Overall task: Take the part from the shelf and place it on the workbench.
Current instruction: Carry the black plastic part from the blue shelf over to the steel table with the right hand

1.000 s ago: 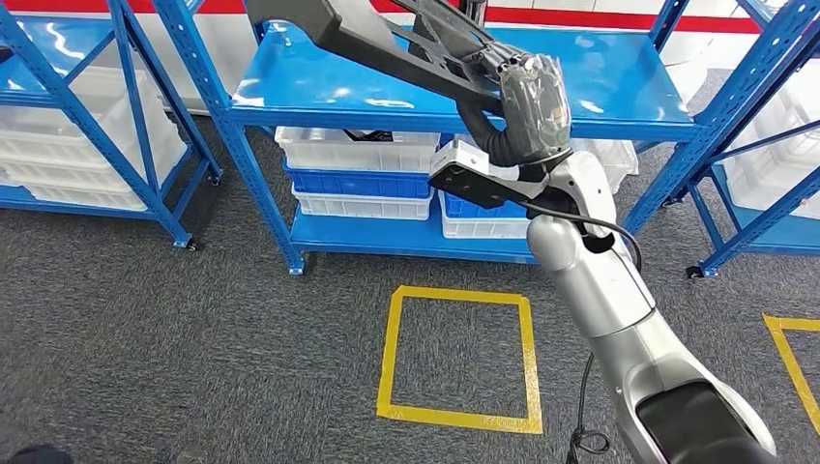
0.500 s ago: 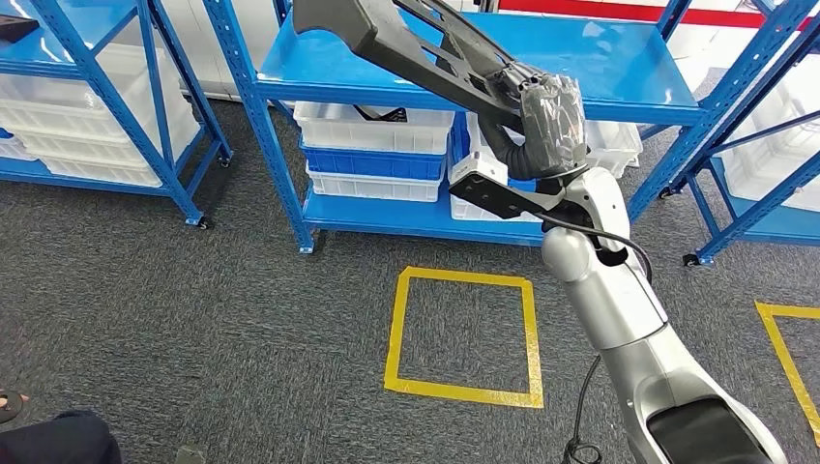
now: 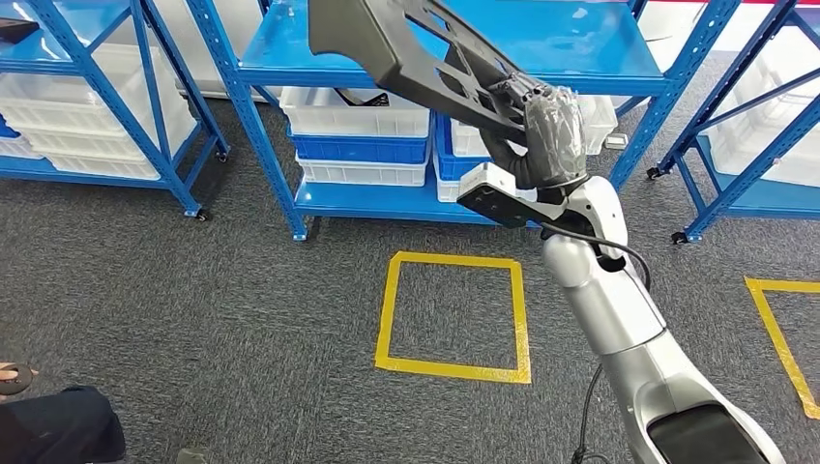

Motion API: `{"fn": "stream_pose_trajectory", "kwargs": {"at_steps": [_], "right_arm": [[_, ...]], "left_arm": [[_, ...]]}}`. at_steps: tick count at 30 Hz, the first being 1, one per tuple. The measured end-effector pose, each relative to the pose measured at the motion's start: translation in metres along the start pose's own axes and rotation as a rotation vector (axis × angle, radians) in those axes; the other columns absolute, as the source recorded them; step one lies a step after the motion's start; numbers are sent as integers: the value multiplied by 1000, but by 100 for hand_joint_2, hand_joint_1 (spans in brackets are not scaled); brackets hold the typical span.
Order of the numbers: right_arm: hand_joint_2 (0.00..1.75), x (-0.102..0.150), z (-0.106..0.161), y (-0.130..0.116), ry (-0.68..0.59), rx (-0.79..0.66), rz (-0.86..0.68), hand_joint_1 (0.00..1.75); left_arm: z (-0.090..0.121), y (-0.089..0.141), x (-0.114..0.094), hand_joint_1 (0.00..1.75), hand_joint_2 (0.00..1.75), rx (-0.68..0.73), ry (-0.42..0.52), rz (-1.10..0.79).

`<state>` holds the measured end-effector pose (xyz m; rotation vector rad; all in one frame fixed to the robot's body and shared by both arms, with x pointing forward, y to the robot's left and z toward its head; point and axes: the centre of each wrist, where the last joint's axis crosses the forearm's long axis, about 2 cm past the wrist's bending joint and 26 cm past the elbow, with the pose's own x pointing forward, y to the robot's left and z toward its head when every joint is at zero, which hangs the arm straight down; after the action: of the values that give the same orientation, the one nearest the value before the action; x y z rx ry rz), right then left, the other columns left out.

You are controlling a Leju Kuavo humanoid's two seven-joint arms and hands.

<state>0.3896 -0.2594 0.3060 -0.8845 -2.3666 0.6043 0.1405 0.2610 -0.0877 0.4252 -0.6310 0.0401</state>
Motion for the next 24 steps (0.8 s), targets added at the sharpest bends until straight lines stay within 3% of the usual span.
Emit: {"fn": "stream_pose_trajectory", "kwargs": {"at_steps": [15,24], "right_arm": [[175,-5,28,14,62,3,0,175],[175,-3,24,12,60,13,-2,175]], "left_arm": [[1,2,-5,0,175,-4,-4,-1],[0,5,-8,0,175,1,2,-1]]}}
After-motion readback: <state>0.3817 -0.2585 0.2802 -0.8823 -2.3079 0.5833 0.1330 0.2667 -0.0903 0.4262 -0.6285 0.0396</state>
